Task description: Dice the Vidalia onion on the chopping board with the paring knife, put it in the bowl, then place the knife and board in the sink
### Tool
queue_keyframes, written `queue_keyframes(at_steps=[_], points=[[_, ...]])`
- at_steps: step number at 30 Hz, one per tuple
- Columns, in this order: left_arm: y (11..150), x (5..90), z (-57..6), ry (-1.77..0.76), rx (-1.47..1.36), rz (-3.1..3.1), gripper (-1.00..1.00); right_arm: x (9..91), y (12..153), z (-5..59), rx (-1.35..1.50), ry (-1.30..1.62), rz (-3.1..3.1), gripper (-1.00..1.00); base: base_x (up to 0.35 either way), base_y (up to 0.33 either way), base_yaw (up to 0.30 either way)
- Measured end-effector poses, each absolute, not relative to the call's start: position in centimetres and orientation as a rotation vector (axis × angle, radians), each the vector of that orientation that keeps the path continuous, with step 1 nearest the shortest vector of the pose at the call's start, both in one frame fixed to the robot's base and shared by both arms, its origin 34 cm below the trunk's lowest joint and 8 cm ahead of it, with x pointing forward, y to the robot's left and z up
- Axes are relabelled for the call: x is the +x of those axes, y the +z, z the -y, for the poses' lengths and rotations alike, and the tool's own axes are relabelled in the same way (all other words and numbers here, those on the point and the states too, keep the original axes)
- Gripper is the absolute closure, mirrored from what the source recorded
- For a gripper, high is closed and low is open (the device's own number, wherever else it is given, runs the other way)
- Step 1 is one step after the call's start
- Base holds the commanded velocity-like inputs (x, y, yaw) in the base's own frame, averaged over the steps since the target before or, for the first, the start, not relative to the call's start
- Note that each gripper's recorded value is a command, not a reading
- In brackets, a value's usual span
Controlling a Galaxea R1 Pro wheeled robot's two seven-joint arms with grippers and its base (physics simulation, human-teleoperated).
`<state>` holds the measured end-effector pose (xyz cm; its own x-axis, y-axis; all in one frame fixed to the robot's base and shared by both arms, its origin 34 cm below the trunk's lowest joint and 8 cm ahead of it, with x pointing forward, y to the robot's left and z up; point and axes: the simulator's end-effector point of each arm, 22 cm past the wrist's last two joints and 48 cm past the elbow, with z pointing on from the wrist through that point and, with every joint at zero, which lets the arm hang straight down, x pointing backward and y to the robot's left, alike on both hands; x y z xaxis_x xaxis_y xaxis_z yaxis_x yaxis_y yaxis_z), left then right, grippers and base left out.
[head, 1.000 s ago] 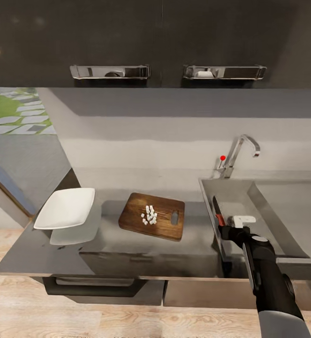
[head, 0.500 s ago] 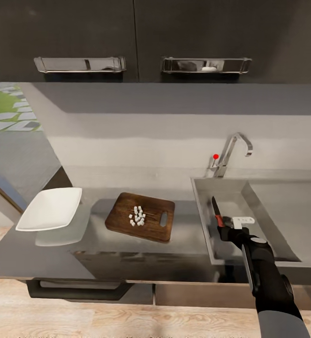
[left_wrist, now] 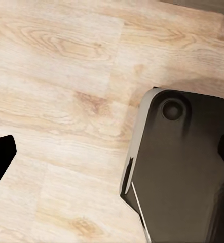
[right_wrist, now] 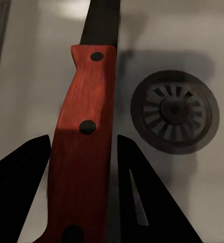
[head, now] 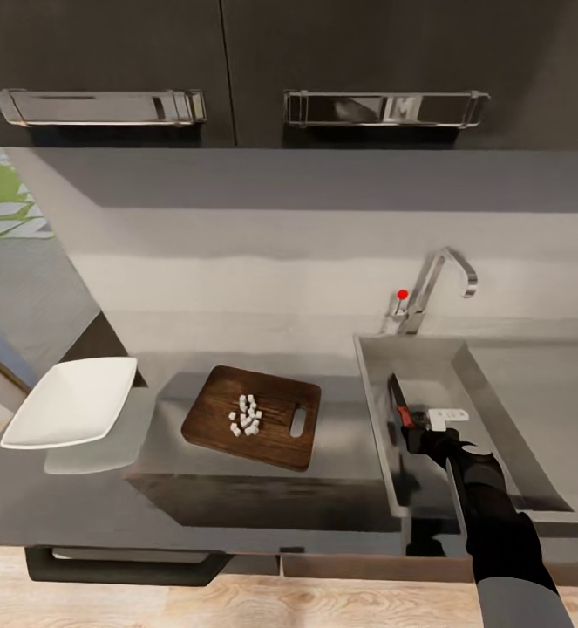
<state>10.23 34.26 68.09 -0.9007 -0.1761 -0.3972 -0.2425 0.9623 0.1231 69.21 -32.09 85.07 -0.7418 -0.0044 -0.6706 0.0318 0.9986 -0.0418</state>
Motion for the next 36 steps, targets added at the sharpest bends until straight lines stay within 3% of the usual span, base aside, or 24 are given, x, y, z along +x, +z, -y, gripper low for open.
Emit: queue_keyframes(at_steps=[30, 31, 36], points=[[68.1, 9.1, -34.3, 0.245, -0.301, -2.753, -1.00, 69.0, 83.1, 31.8, -0.004, -0.060, -2.407, 1.00, 0.001, 0.000, 0.000], [68.1, 9.1, -34.3, 0.245, -0.301, -2.753, -1.00, 69.0, 83.1, 31.8, -0.004, -0.060, -2.407, -1.00, 0.000, 0.000, 0.000], [68.1, 9.1, -34.3, 0.245, -0.301, -2.753, -1.00, 69.0, 83.0, 31.8, -0.005, -0.060, -2.408, -1.00, 0.000, 0.000, 0.000]])
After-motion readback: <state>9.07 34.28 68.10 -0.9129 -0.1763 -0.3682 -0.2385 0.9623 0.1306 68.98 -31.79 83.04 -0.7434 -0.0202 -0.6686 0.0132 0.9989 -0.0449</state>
